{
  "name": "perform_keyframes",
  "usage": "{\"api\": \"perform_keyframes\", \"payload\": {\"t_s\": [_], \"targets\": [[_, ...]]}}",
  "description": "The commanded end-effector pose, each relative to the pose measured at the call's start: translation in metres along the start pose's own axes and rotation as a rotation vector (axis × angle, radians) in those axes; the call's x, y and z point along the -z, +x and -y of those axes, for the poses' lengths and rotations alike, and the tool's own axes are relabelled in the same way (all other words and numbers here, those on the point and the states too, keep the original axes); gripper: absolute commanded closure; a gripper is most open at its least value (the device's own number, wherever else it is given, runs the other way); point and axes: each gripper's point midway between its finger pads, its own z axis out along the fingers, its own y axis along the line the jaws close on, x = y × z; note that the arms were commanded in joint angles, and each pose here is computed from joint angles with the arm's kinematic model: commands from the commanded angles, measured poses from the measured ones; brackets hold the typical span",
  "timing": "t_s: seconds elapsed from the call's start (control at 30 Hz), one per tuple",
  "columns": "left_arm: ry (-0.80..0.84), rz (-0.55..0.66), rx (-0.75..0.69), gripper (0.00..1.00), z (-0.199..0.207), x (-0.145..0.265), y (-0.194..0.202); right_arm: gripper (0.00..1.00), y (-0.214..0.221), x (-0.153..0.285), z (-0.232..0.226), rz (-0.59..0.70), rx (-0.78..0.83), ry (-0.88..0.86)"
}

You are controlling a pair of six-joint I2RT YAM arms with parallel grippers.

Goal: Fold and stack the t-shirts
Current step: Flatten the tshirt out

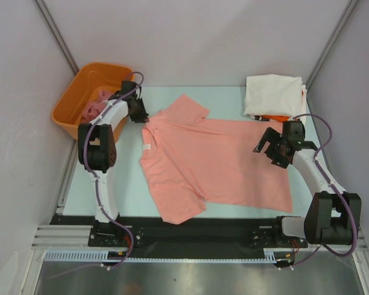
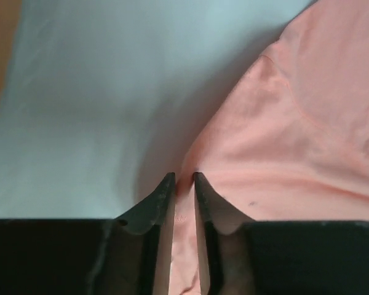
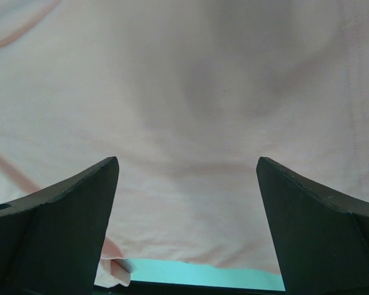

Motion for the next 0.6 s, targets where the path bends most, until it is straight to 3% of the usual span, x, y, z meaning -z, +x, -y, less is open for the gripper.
{"api": "perform_keyframes", "payload": {"t_s": [0.0,0.17,0.33,0.37,0.5,0.57], "targets": [[-0.017,-0.041,0.002,0.69,-0.002,0.019,0.012,0.0,-0.021,0.003,-0.016,0.056,-0.013,-0.048],[0.01,-0.039,-0.034,0.48,0.007,0.045,0.04,0.0,-0.014,0.004,-0.01,0.063,-0.028,-0.02],[0.037,0.018,-0.08,0.38,0.022,0.083,0.044,0.0,-0.012,0.007,-0.005,0.088,-0.045,0.007],[0.037,0.023,-0.083,0.32,0.023,0.089,0.044,0.0,-0.012,0.009,-0.004,0.092,-0.047,0.011],[0.031,0.079,-0.156,0.27,0.038,0.126,0.052,0.0,-0.01,0.016,0.002,0.11,-0.054,0.043],[0.035,0.088,-0.207,0.14,0.044,0.144,0.075,0.0,-0.013,0.024,0.007,0.143,-0.062,0.063]]}}
